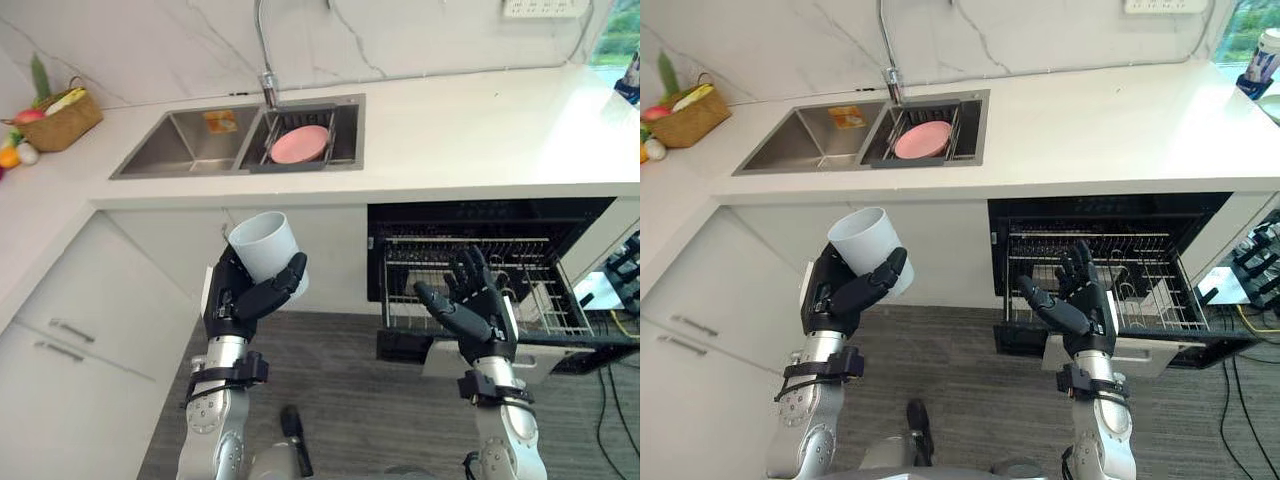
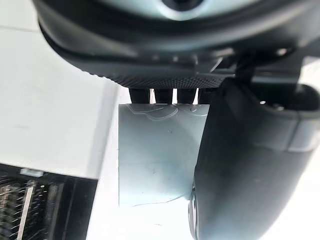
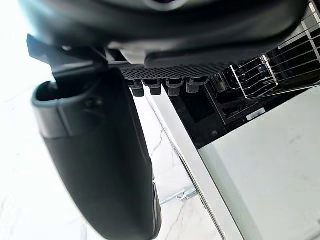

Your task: Walk over to the sink, pick up the cup, carry it to the dishwasher, place the cup inside the dishwasher, then close the dishwasher door

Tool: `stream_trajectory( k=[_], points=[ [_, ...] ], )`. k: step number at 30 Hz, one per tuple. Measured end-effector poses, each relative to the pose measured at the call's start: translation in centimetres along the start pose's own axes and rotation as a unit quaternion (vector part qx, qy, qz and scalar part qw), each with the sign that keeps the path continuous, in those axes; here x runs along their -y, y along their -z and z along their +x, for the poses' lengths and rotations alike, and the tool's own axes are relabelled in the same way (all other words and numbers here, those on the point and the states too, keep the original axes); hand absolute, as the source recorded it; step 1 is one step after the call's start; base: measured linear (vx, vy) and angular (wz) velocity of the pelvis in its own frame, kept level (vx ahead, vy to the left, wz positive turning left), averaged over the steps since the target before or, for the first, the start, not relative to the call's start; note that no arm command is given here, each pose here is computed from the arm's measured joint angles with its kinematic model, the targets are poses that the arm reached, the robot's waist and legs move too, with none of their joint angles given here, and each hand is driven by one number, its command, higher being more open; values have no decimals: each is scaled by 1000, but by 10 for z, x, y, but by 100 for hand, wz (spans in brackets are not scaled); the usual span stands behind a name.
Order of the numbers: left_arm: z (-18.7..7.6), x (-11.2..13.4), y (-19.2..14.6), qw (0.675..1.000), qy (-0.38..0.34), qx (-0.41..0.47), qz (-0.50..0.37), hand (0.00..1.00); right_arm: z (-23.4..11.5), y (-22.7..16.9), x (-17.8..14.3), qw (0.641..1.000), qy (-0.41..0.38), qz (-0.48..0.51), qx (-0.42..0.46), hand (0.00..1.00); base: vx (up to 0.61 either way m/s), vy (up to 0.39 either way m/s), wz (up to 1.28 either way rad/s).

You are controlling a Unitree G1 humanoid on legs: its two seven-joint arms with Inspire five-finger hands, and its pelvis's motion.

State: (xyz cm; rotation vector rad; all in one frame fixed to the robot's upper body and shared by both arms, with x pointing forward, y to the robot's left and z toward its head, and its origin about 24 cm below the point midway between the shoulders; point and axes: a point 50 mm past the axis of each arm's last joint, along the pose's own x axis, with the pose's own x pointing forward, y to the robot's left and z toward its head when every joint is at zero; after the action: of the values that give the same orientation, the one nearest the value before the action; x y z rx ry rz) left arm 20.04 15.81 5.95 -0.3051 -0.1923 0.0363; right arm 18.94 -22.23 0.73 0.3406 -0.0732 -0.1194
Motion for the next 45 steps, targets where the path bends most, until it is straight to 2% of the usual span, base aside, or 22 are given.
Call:
stream_trajectory(
  k=[5, 11, 14, 19, 20, 27, 30, 34, 39, 45],
  points=[
    [-6, -19, -4, 999, -35, 4, 16, 0, 0, 4, -6, 1000, -19, 7, -5, 100, 379, 216, -51],
    [2, -12, -13, 999, -6, 28, 15, 0, 7, 6, -17, 999, -26, 27, 2, 100, 308, 177, 17],
    [2, -14, -15, 999, -2, 28, 26, 0, 10, 13, -33, 998, -41, 44, -5, 100, 196, 72, -8],
    [4, -20, -19, 998, -40, 37, 35, 0, 16, 26, -68, 989, -124, 70, -28, 100, 145, -20, -52],
    [15, -14, -20, 997, -53, 54, 19, 0, 22, 23, -76, 984, -163, 62, -31, 100, 28, -27, -11],
    [15, -13, -19, 997, -58, 54, 15, 0, 22, 23, -75, 985, -159, 62, -33, 100, 0, 0, 0],
    [15, -13, -19, 996, -74, 53, 12, 0, 22, 25, -71, 986, -148, 66, -42, 100, 0, 0, -3],
    [14, -10, -16, 994, -93, 49, 3, 0, 21, 22, -62, 992, -90, 73, -51, 100, -13, -22, 7],
    [22, 12, -5, 997, -61, 35, -16, 0, 18, 10, -29, 996, 42, 63, -35, 100, 4, -16, 45],
    [25, 21, 4, 999, -35, 19, -18, 0, 15, -1, -4, 993, 109, 48, -14, 100, -75, 67, -18]
  ],
)
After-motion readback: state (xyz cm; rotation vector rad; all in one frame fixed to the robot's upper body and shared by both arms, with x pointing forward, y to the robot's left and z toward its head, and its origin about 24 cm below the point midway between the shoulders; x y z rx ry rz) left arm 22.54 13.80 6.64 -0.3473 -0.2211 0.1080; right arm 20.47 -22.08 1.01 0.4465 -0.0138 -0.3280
